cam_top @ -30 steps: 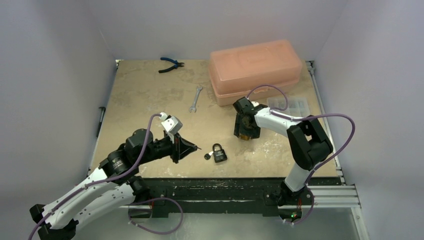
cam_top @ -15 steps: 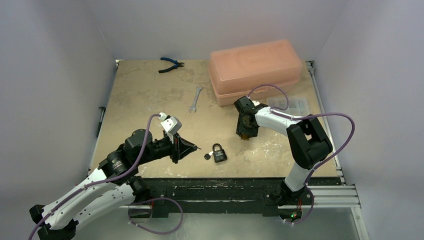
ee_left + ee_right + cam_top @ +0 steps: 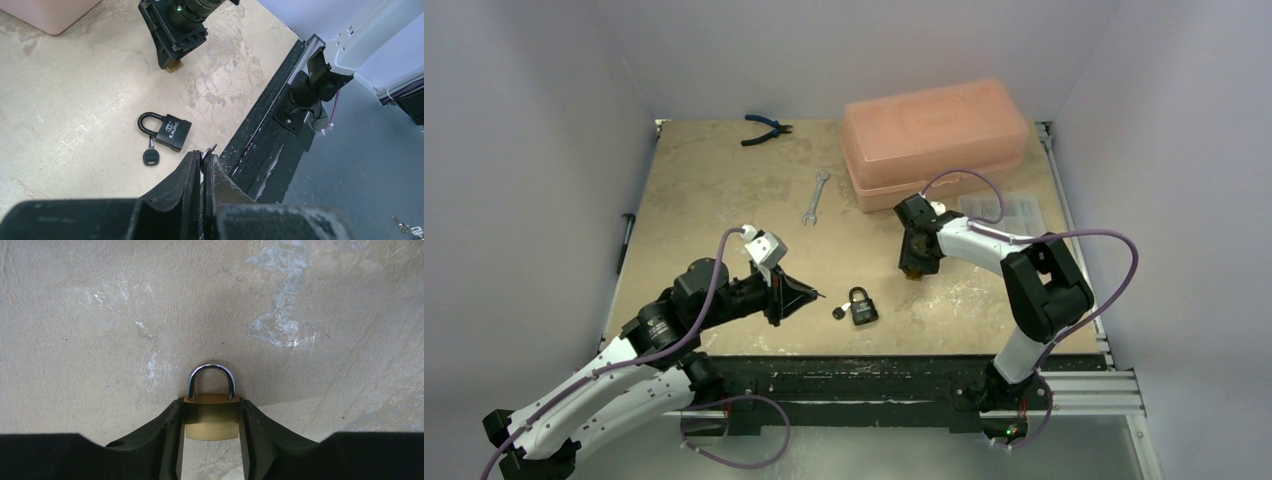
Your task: Unlock with the key
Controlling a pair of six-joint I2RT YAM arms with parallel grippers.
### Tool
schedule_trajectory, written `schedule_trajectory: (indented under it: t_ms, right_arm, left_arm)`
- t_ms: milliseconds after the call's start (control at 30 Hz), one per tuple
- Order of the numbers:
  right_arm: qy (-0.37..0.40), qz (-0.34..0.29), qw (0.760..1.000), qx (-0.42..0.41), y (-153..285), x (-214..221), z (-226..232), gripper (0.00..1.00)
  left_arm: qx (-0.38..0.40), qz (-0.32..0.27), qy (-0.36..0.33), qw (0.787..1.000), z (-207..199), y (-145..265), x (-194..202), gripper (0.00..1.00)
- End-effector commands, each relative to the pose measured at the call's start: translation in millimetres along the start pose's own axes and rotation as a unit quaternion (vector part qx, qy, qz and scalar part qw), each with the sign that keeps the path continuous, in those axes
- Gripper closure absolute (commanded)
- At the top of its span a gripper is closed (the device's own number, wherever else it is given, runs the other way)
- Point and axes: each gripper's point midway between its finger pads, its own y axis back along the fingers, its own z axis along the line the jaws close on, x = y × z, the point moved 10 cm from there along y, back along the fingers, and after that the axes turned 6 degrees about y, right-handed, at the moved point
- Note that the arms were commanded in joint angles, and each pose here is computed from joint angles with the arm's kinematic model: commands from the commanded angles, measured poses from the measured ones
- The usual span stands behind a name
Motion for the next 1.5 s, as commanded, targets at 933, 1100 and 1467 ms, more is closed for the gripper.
schedule_trajectory:
  t_ms: [933,1100,1467]
  right_arm:
    - [-0.253,-0.206,0.927,-0.186,141.5,-13.8,-26.2,1.0]
    - [-0.322,-0.203,0.902,-0.205,159.8,-11.0,-31.6,1.0]
    - [-0.441,-0.18,0.857,-0.195,186.8,-14.8,-38.8,1.0]
  left_arm:
    - [-0.067,-0.107,0.095,0.987,11.0,-35.7,-14.1,1.0]
    - [-0.105,-0.157,0.14,0.972,19.5,-43.8,-15.8,1.0]
    - [-0.12,-0.236,0.189,0.945,26.3,-58.0,-25.2,1.0]
